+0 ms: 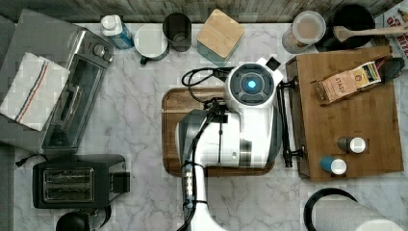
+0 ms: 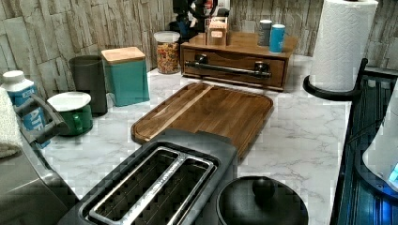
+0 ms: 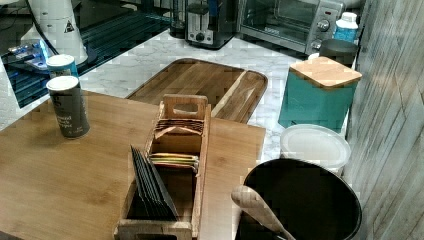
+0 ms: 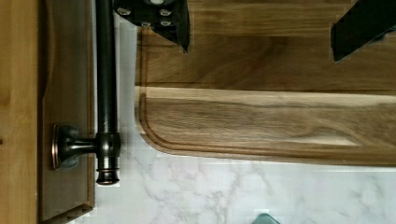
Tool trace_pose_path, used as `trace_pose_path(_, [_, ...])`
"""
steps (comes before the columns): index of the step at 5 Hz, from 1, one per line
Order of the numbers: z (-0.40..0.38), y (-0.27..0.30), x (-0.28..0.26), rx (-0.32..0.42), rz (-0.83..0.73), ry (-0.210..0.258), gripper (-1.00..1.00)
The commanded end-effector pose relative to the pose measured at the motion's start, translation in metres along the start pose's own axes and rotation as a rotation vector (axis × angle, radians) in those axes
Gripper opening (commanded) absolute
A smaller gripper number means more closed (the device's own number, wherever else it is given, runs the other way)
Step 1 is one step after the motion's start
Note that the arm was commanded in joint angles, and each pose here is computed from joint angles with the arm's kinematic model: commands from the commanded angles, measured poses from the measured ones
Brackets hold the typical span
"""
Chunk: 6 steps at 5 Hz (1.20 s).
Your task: Open the drawer.
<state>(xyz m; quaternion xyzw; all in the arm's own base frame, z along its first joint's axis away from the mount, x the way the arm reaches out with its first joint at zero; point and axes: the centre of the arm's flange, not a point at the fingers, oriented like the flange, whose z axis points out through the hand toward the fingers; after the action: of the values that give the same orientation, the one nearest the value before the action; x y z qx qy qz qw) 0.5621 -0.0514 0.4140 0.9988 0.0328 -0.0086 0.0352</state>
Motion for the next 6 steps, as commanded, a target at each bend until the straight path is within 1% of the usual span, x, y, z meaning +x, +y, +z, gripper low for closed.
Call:
trace_pose_path(1, [0.022,0.114,-0.031,-0.058,0.059,0.095,1.00])
trace_pose_path(2, [0.036,0.119,-0.034,-0.058,0.036,0.097,1.00])
trace_pose_path(3, [0.058,0.114,-0.035,-0.026,0.025,0.124,1.00])
trace_pose_path(4, [0.063,0.107,-0.040,-0.003,0.034,0.120,1.00])
trace_pose_path(6, [0.065,0.096,-0.044,-0.010,0.029,0.107,1.00])
